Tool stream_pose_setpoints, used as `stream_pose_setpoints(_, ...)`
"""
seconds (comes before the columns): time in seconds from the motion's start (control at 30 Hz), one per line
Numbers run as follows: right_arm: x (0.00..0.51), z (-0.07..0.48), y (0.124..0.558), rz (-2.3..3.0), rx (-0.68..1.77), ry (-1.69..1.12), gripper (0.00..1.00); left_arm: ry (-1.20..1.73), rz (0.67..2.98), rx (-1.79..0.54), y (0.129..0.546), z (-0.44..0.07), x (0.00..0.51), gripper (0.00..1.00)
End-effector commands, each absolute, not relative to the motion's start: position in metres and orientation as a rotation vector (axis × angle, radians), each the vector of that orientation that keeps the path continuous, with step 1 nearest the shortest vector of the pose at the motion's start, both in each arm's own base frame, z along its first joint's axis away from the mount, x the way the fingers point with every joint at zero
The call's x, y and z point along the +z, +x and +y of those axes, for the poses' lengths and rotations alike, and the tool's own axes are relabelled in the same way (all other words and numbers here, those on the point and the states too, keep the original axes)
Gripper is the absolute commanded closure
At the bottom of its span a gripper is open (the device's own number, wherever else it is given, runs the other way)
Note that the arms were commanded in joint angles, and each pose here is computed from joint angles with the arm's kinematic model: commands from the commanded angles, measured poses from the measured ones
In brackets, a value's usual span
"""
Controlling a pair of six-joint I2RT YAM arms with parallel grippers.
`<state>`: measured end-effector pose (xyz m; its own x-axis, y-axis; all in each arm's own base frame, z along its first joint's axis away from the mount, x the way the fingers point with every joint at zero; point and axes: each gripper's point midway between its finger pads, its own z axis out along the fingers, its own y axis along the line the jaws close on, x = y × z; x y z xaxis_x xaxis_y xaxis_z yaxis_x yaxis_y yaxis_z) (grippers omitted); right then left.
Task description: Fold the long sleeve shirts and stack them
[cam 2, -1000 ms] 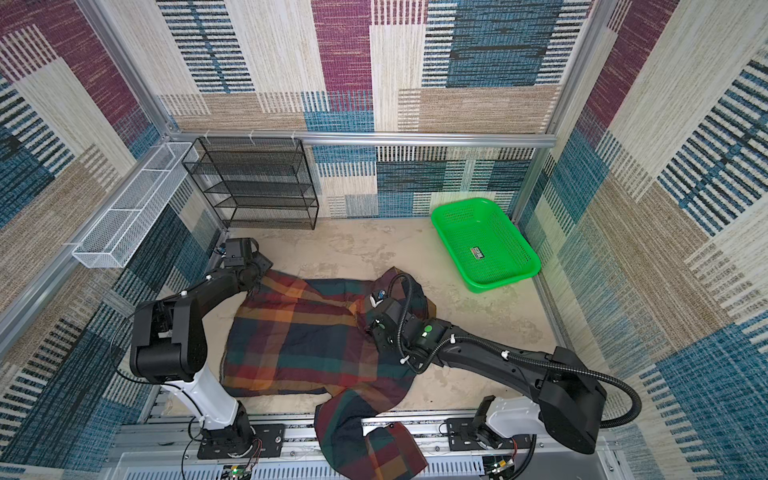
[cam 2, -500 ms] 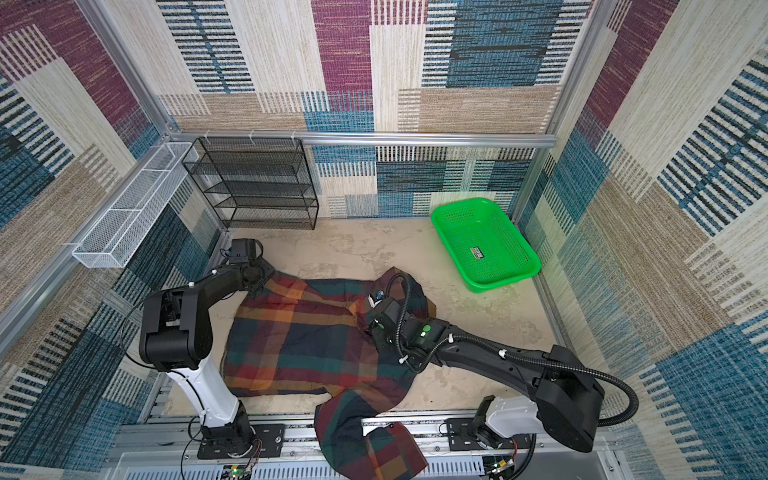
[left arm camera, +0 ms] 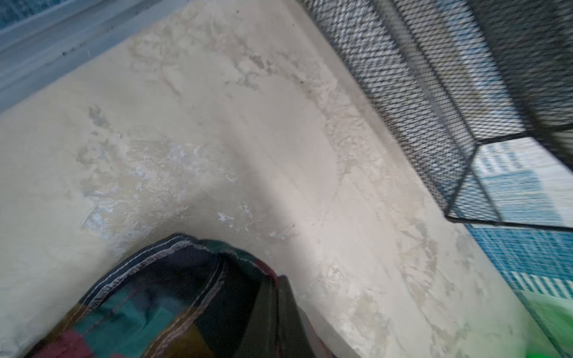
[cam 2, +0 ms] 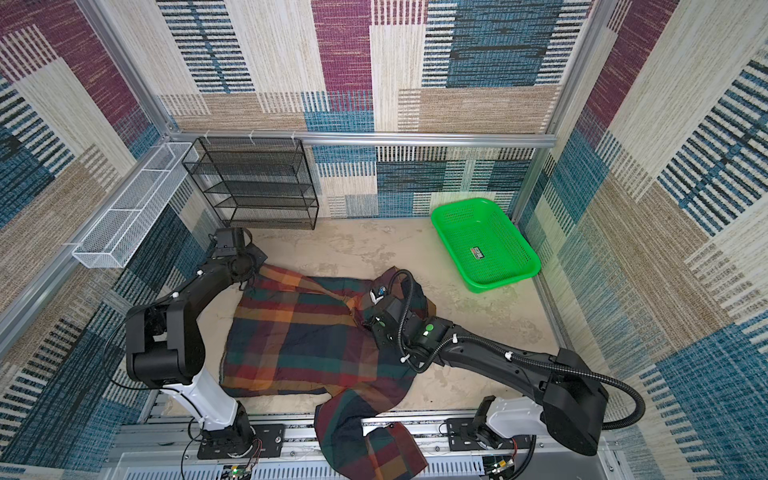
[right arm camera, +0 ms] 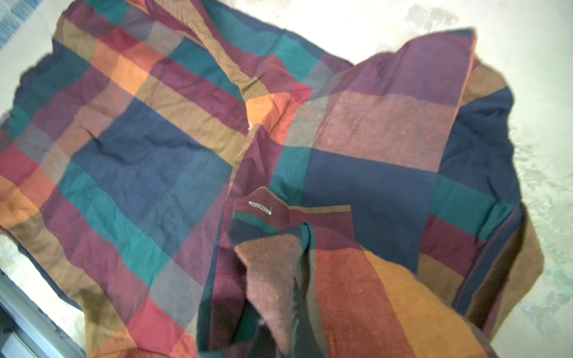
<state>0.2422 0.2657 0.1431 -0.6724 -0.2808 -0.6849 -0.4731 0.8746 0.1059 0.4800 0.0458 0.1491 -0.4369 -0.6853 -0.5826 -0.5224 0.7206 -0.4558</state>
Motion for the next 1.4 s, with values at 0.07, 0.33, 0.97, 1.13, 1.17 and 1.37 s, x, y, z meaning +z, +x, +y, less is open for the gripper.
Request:
stream_pose_setpoints(0.07,0.149,0.262,0.253,2.328,0.305,-0.484,1.0,-0.7,1.97,-0.176,0.474,0.055,0.194,1.0)
stream_pose_setpoints(0.33,0.147,0.266,0.251,2.332,0.359,-0.492,1.0,-0.672,1.771,-0.144,0.46,0.066,0.174,0.88)
stream_pose_setpoints(0.97,0.131,0.28,0.232,2.345,0.492,-0.6,1.0,-0.951,1.808,-0.382,0.435,0.058,0.171,0.3)
stream_pose_setpoints(1.13,0.133,0.279,0.23,2.341,0.503,-0.602,1.0,-0.874,1.978,-0.403,0.47,0.037,0.138,0.41)
stream_pose_setpoints(1.17,0.132,0.278,0.23,2.342,0.505,-0.6,1.0,-0.856,1.996,-0.386,0.474,0.034,0.135,0.42)
stream_pose_setpoints(1.37,0.127,0.278,0.228,2.349,0.505,-0.61,1.0,-0.786,2.203,-0.276,0.481,0.025,0.087,0.67)
